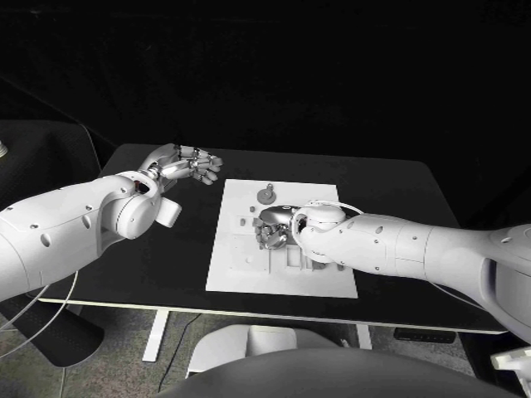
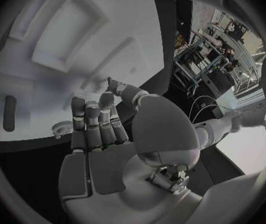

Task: Assemble the parts on the task board

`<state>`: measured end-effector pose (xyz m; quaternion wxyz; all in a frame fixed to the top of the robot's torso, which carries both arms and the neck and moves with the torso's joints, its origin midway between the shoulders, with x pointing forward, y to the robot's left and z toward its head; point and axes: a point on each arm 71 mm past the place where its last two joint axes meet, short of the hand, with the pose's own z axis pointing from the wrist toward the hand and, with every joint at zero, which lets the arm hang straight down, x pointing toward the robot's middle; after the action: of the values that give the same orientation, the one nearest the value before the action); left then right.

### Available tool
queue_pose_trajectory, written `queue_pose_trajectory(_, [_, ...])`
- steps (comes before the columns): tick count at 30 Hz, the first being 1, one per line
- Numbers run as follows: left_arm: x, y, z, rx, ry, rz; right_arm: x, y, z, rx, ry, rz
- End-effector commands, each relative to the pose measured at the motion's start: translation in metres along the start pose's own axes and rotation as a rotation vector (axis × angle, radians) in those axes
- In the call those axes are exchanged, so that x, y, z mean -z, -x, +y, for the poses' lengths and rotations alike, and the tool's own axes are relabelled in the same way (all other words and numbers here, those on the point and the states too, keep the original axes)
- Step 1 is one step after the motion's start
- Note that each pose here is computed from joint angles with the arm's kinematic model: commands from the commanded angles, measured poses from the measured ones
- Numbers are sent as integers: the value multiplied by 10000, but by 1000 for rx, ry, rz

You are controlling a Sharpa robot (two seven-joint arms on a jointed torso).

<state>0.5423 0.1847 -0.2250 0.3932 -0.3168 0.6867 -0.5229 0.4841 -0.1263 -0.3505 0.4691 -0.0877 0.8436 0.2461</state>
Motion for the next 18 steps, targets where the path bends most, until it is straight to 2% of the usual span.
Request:
queue_pose_trajectory(1, [-5, -6, -19, 7, -9, 4, 6, -43, -10, 16, 0, 18])
queue_pose_trajectory(18, [-6, -9, -20, 7, -10, 5, 10, -52, 20, 15, 10, 26])
